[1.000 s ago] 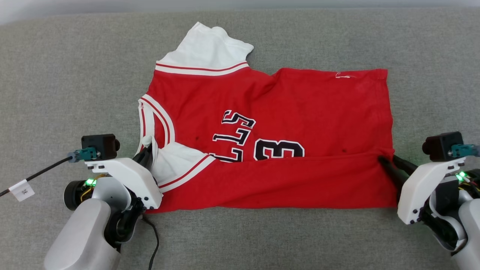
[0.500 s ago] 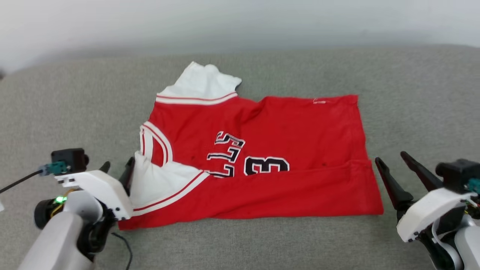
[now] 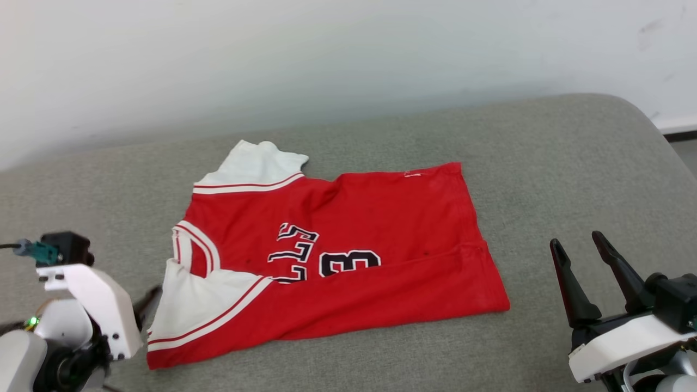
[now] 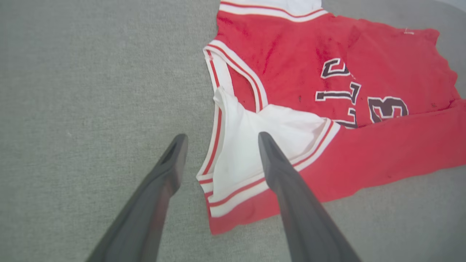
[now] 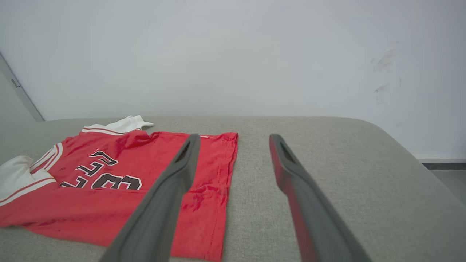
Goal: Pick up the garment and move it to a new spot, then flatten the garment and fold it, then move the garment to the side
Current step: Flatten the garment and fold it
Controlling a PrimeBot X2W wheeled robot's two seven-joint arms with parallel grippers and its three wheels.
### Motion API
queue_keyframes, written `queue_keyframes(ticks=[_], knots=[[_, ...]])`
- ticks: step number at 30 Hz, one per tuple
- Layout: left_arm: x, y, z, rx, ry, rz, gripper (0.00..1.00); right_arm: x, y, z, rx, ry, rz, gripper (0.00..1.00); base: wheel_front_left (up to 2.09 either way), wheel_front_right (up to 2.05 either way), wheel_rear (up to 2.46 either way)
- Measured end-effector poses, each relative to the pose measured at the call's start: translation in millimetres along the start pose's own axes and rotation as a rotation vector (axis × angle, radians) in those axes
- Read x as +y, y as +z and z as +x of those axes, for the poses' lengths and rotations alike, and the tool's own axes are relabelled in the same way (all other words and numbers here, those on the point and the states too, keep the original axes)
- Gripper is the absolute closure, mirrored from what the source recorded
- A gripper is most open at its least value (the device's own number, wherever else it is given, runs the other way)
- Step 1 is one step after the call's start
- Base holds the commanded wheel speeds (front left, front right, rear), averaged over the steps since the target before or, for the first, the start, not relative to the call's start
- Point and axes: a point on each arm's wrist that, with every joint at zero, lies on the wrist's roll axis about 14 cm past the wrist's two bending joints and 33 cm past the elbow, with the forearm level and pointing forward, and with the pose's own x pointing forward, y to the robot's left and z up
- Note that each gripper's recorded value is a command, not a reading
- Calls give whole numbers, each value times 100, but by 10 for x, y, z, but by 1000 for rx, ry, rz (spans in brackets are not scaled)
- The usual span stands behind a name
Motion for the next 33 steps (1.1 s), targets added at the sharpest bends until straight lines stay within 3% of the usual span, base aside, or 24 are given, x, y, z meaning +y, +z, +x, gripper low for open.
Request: queue_keyframes(ticks=[6,16,19,20,27,33], knots=[[-8,-451,72,253,-17,-15,0,-34,-56,-35,20,-37,21,0,0,0,0],[61,-958,341,483,-1,-133,0,-117,-318,91,115,-58,44,0,0,0,0],[12,-1004,395,493,-18,-182,94,-175,-356,116,137,-66,43,0,0,0,0],[2,-1009,401,485,-22,-190,100,-193,-362,120,143,-68,47,0,0,0,0],[-64,-980,389,393,-45,-208,100,-265,-472,176,273,-41,74,0,0,0,0],[-120,-767,307,271,-58,-168,100,-251,-916,104,619,12,127,0,0,0,0]])
